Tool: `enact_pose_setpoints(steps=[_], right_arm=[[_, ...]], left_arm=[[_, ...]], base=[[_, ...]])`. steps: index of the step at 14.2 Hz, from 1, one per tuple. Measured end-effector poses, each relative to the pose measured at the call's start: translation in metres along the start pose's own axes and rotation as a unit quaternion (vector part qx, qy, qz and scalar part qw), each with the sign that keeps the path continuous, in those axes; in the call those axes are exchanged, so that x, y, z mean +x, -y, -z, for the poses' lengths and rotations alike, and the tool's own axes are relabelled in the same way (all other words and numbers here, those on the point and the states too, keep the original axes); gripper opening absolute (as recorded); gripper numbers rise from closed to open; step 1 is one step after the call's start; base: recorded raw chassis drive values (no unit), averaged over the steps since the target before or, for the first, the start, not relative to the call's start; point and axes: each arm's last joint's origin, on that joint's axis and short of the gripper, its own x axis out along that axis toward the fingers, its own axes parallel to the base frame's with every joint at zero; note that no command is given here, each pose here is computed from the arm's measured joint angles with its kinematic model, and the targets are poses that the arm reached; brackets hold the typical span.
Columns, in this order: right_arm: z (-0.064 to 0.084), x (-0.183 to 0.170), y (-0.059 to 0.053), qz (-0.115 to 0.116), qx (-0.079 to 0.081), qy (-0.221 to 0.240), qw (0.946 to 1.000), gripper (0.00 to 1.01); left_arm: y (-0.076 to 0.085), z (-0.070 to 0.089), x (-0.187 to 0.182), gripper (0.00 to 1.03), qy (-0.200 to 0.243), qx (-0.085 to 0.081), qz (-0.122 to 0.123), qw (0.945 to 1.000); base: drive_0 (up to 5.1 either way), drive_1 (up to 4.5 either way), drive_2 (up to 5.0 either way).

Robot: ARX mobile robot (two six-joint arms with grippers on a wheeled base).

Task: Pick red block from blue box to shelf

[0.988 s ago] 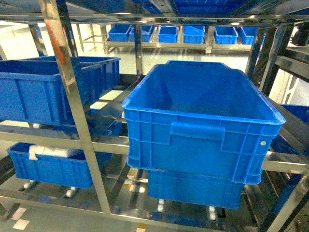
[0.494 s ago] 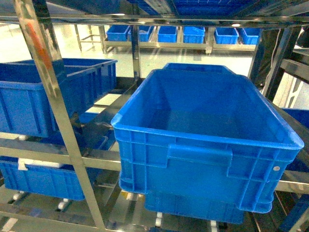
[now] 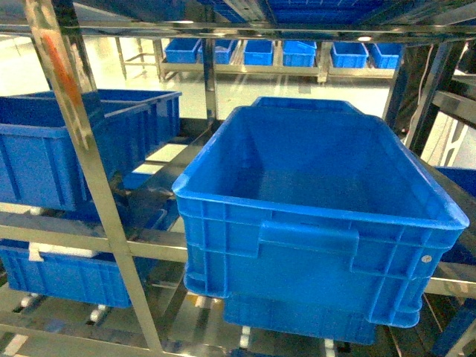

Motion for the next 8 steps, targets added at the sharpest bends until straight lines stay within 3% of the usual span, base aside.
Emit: enact_pose_setpoints(steps=[8], right_arm=[[0.0000,0.0000,0.0000,0.000,0.000,0.000,1.0000,0.26]], left_arm=[[0.0000,0.0000,0.0000,0.98,0.000,0.000,0.000,1.0000]], base=[[0.0,0.00,0.0]])
